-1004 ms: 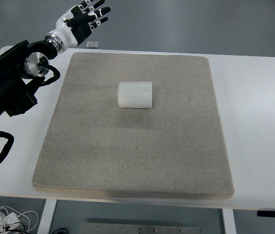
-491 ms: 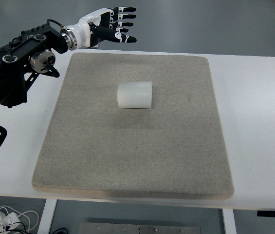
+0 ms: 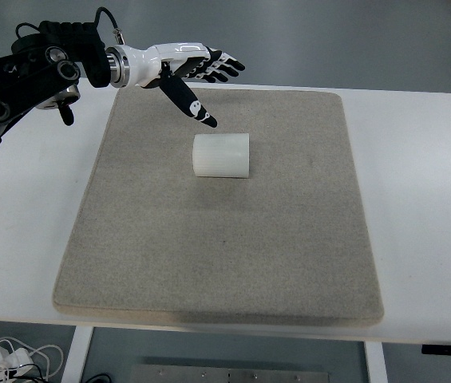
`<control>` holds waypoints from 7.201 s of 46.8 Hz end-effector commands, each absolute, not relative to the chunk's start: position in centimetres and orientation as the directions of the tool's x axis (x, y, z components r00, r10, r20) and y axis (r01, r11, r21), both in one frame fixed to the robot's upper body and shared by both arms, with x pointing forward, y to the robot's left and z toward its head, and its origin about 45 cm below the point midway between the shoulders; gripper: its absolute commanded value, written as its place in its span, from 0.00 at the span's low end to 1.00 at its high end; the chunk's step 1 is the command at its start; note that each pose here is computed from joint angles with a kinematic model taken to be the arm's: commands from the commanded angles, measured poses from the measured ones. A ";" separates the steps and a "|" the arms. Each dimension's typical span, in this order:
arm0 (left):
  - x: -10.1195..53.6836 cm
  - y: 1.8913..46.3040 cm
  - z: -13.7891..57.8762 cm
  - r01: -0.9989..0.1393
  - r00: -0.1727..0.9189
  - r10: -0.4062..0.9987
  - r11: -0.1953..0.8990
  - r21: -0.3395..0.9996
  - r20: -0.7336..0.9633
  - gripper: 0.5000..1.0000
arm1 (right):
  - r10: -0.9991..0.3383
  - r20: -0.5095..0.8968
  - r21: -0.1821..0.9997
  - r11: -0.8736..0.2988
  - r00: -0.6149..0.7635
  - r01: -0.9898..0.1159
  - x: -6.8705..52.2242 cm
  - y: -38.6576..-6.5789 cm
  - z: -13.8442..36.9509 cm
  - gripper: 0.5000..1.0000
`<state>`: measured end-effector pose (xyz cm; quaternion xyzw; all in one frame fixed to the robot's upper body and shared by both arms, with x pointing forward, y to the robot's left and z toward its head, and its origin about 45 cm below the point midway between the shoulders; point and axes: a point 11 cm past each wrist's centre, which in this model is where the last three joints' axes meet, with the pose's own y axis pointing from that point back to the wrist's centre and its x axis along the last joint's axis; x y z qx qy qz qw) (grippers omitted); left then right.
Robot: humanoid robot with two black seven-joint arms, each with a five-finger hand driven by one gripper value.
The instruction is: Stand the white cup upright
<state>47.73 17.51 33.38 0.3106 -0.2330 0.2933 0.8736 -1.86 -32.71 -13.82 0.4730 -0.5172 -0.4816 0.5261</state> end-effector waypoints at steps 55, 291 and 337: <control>46.7 13.1 28.9 -0.622 0.731 0.095 0.500 0.602 0.676 0.98 | -0.996 0.089 0.996 0.089 0.001 0.018 -1.9 -32.7 -13.8 0.90; 46.2 23.6 18.9 -0.823 0.561 0.796 0.566 0.049 0.226 0.70 | -0.996 0.088 0.996 0.088 0.001 0.018 -1.9 -32.7 -13.8 0.90; 46.7 25.7 24.7 -0.817 0.545 0.820 0.566 -0.111 0.172 0.98 | -0.996 0.089 0.996 0.089 0.001 0.018 -1.9 -32.7 -13.8 0.90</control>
